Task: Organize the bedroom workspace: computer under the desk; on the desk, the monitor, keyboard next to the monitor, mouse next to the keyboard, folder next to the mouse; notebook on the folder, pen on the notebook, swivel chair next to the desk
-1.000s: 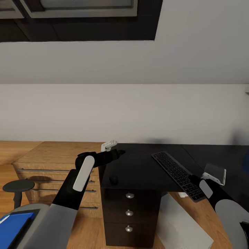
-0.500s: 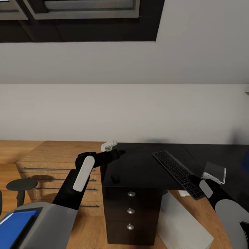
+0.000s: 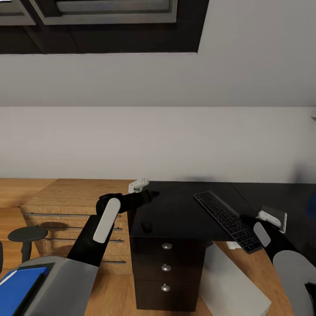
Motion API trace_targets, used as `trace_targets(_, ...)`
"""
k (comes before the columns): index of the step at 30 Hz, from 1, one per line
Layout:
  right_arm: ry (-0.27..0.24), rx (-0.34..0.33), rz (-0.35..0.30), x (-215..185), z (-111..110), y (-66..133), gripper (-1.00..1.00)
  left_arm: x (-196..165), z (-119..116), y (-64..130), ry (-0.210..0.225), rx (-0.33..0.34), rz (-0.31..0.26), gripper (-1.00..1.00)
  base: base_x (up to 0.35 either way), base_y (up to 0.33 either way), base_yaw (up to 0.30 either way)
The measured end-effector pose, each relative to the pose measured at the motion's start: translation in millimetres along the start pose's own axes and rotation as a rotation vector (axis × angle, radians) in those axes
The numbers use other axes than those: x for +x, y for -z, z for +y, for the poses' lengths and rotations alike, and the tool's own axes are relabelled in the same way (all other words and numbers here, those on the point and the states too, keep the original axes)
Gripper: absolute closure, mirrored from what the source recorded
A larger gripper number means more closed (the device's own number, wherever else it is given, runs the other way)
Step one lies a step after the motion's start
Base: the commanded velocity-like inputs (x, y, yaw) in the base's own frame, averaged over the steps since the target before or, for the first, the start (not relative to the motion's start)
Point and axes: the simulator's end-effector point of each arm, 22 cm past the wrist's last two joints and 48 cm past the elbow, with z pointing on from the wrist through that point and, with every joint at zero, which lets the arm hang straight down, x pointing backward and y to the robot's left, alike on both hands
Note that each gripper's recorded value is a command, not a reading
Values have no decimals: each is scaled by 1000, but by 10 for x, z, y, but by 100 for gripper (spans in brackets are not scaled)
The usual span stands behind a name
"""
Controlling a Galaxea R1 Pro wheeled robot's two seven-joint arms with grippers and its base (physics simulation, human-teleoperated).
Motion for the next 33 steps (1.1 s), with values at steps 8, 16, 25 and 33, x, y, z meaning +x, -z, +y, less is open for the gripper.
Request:
trace_targets(8,-15,-77,-125,-490,428,198,-100,19,19,-13,2,-5,4,-100,0,0,0)
trace_targets(16,-1,-54,-159,-437,404,461,-100,20,25,-15,1,-7,4,-100,0,0,0)
trace_targets(25,3,-106,-154,-318,683,859,-100,18,22,-16,2,-5,3,-100,0,0,0)
trace_targets(33,-3,-129,-135,-185,805,958,-100,17,20,-15,2,-4,3,-100,0,0,0)
